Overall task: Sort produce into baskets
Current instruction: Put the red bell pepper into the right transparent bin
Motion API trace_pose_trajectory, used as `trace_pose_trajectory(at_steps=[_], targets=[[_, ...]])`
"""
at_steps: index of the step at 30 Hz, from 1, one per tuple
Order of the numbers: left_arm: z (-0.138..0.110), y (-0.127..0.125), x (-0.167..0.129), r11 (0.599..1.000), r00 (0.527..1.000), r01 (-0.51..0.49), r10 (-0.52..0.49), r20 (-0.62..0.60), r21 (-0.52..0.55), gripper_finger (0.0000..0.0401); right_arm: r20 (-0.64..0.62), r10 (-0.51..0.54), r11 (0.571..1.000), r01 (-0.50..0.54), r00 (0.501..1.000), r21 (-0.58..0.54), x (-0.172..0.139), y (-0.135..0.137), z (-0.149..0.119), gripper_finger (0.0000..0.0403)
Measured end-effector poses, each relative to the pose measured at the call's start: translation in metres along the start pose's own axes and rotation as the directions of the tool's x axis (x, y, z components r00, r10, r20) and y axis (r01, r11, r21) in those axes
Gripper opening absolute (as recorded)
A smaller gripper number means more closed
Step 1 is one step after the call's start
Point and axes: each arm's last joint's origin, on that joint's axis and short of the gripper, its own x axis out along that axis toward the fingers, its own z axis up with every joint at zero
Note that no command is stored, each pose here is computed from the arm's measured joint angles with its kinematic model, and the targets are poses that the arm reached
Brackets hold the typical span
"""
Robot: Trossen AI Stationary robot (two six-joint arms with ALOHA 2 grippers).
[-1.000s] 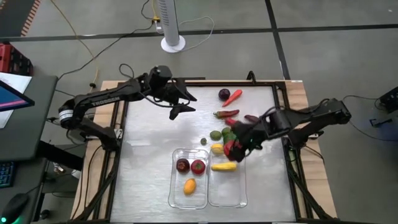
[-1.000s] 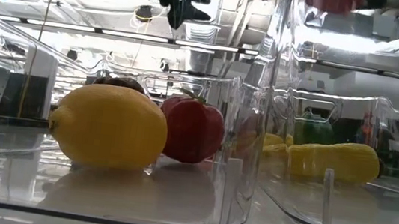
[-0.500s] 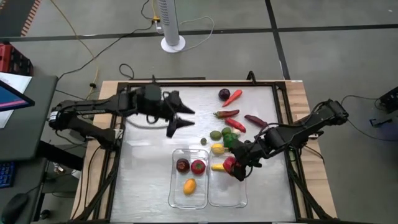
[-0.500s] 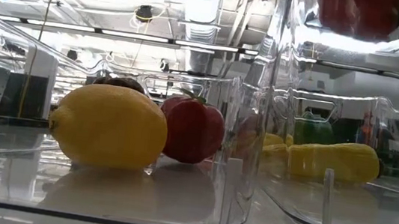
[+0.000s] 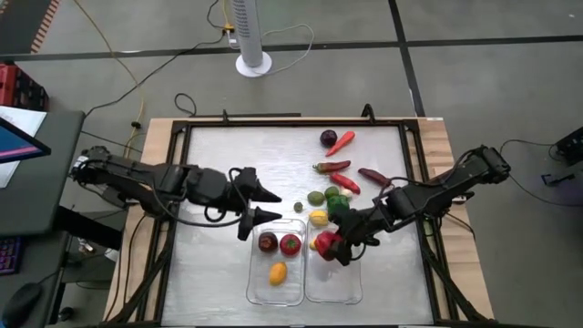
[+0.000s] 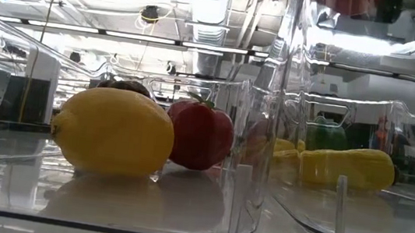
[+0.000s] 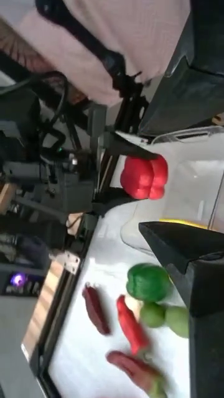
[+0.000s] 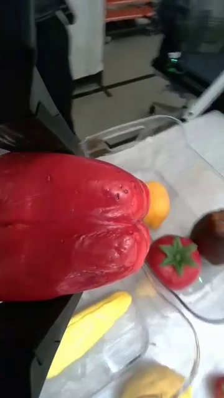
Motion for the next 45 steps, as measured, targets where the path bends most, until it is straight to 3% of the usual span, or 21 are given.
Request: trace_pose_trajectory(at_steps=[8, 28, 45], targets=[[-0.008, -0.011, -0.004, 0.992, 0.991, -0.121, 0.122, 0.049, -0.031, 0.0235, 0.019, -0.002, 0.994, 0.0, 1.0, 0.108, 0.0, 0.001, -0.001, 0.0327], [-0.008, -0.017, -0.008, 0.992, 0.992, -0.124, 0.124, 0.025, -0.02, 0.0297, 0.032, -0.015, 0.993, 0.011, 0.999, 0.122, -0.001, 0.008, -0.015, 0.0327], [-0.009, -0.013, -0.018, 0.987, 0.988, -0.158, 0.158, -0.003, -0.015, 0.03, -0.034, -0.029, 0.995, 0.032, 0.999, 0.093, -0.001, 0.005, -0.018, 0.0327]])
